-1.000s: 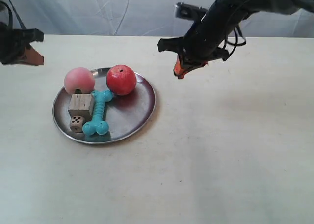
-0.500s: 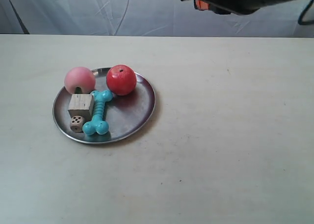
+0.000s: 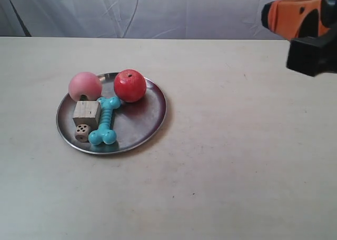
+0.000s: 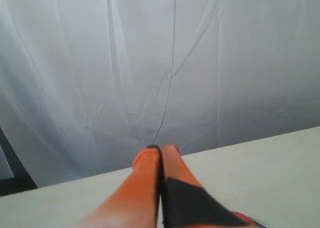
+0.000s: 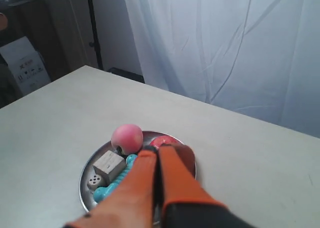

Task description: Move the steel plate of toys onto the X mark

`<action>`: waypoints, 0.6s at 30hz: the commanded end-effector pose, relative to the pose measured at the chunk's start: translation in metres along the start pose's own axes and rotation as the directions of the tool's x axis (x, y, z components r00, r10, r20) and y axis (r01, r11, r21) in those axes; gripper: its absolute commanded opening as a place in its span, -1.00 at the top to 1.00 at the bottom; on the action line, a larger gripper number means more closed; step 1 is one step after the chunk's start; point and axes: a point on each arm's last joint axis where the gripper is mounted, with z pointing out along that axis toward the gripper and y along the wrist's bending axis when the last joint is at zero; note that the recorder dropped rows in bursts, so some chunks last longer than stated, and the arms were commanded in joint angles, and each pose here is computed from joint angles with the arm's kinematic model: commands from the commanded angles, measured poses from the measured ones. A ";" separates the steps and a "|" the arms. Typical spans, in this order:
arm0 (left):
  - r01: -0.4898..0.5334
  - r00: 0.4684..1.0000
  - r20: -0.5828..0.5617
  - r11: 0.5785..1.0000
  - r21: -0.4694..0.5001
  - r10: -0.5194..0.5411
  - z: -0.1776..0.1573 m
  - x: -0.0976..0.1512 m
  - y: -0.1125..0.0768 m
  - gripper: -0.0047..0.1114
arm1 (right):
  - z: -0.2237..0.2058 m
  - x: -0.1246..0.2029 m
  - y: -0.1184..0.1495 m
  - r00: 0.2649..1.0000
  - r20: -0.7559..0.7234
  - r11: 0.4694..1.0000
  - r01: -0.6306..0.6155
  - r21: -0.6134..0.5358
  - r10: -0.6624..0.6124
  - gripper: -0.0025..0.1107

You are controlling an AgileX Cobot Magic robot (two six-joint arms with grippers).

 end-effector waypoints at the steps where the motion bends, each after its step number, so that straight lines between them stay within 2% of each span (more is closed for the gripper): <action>1: -0.073 0.997 0.028 0.997 -0.007 0.073 -0.002 -0.003 -0.003 0.92 | -0.010 0.003 0.000 1.000 0.003 1.000 0.019 -0.003 -0.019 0.93; 12: -0.073 0.997 0.029 0.997 -0.003 0.073 -0.002 -0.003 -0.004 0.92 | -0.019 0.010 -0.002 1.000 0.022 1.000 0.003 0.006 -0.003 0.93; 14: -0.075 0.997 0.029 0.997 -0.005 0.075 -0.002 -0.003 -0.004 0.92 | -0.024 0.021 -0.009 0.998 0.044 0.998 -0.040 0.043 0.038 0.93; 18: -0.083 0.996 0.027 0.997 -0.005 0.083 -0.002 -0.003 -0.004 0.92 | -0.035 0.058 -0.031 0.989 0.115 0.974 -0.119 0.192 0.098 0.93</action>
